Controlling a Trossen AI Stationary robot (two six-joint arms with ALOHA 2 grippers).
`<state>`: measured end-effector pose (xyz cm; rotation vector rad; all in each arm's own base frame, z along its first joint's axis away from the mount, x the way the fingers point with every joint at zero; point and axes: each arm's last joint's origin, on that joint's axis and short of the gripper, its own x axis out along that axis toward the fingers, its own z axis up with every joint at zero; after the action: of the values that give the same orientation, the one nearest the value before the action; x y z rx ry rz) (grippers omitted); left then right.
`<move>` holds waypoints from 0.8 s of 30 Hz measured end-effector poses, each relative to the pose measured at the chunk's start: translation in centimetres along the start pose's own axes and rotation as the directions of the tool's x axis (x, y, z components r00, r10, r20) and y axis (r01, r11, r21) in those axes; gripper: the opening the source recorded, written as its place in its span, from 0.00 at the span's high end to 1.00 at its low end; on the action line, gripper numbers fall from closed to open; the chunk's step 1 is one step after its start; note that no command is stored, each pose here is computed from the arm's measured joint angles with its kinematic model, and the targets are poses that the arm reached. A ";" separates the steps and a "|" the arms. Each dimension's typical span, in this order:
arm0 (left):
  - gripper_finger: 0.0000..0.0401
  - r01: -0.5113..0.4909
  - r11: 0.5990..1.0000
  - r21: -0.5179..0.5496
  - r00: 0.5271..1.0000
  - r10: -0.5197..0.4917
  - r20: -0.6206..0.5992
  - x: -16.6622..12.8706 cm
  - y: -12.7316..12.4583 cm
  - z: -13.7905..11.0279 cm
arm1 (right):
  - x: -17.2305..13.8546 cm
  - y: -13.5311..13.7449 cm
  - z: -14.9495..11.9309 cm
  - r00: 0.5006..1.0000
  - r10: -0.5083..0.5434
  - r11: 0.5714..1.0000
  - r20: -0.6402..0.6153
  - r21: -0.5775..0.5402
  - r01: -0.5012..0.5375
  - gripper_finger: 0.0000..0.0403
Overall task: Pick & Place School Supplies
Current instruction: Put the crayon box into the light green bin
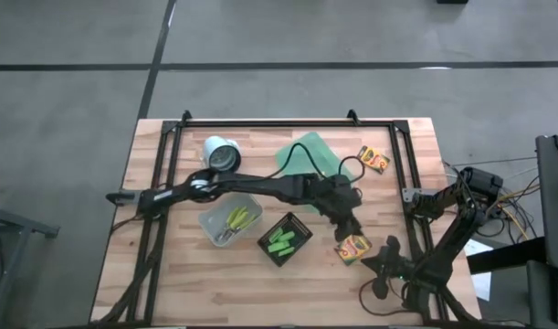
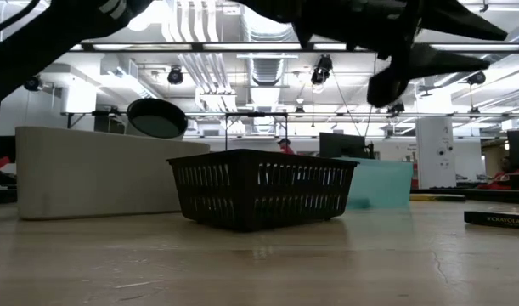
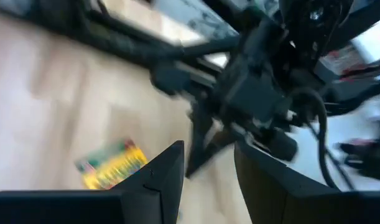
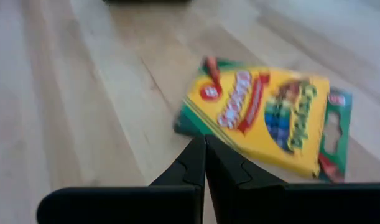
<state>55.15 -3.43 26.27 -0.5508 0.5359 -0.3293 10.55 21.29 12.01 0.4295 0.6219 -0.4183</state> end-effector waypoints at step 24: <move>0.64 -0.140 0.887 0.439 0.980 0.060 0.192 -5.5 -4.7 1.5 | 2.4 -0.3 1.7 0.993 -0.090 0.989 -0.070 0.108 0.097 0.98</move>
<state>50.79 -4.23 32.22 -0.0958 0.3006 -0.2910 12.93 19.62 11.63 0.5233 0.6861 -0.5318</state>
